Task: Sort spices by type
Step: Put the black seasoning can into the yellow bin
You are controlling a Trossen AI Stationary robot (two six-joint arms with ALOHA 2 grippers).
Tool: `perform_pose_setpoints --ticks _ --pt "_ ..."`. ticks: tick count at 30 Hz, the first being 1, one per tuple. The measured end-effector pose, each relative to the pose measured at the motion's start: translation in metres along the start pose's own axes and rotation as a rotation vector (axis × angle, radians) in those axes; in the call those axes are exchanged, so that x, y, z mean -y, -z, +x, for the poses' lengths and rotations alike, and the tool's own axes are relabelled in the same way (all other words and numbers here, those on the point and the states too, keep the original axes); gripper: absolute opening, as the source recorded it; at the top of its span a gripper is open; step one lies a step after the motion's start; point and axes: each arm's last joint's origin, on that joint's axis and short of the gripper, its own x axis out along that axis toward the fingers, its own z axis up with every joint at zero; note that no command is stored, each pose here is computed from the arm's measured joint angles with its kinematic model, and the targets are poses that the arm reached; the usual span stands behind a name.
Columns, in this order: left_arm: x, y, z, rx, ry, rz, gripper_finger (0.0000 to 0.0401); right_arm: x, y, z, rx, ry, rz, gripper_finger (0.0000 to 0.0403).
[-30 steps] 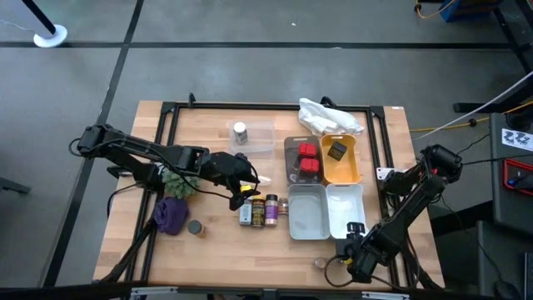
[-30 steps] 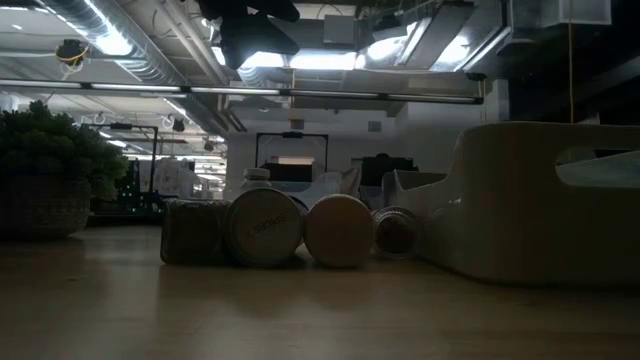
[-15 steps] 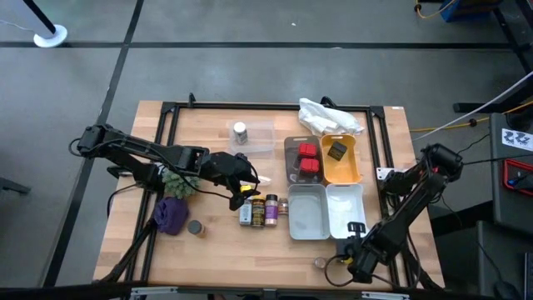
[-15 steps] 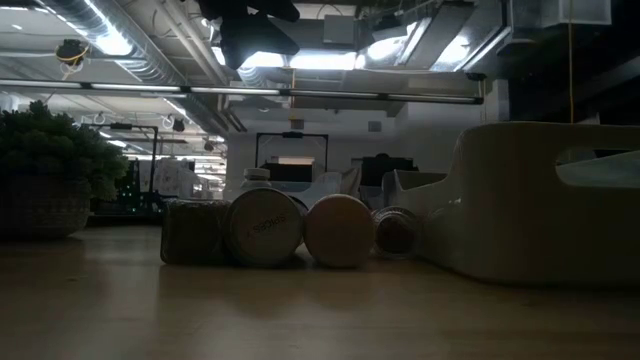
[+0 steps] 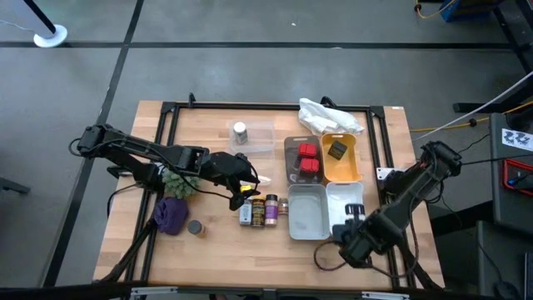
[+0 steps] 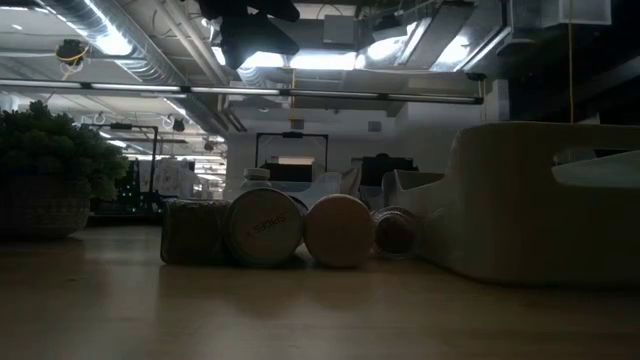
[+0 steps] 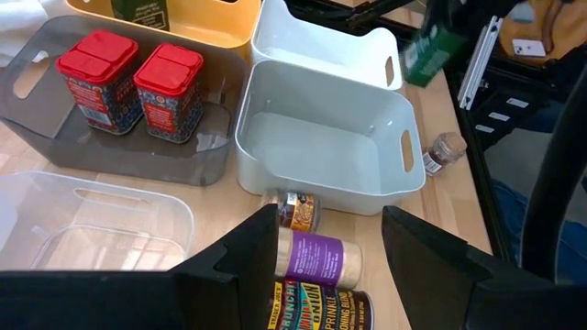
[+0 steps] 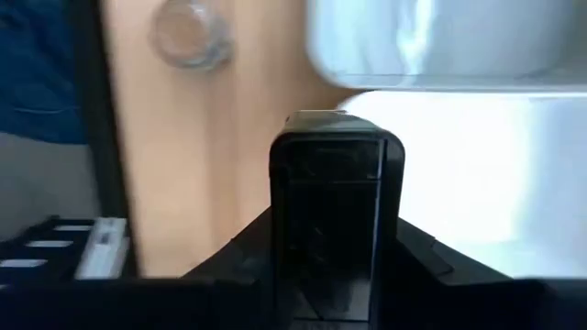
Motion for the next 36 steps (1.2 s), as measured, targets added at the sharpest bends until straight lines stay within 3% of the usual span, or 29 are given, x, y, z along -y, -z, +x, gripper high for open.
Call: perform_pose_setpoints --ticks 14,23,32,36 --pt "0.000 0.000 0.000 0.000 0.000 0.008 0.0180 0.070 -0.027 -0.042 -0.076 0.180 -0.078 0.0126" --pt "0.000 0.000 0.000 -0.002 -0.001 0.008 0.0180 0.130 -0.018 -0.058 -0.017 0.242 -0.023 0.0126" --pt "0.000 0.000 0.000 -0.002 -0.001 0.031 0.0180 0.184 -0.001 -0.037 0.047 0.267 0.050 0.0126" --pt "0.000 0.000 0.000 -0.003 -0.001 0.029 0.0180 0.206 0.003 -0.019 0.013 0.273 0.076 0.0126"
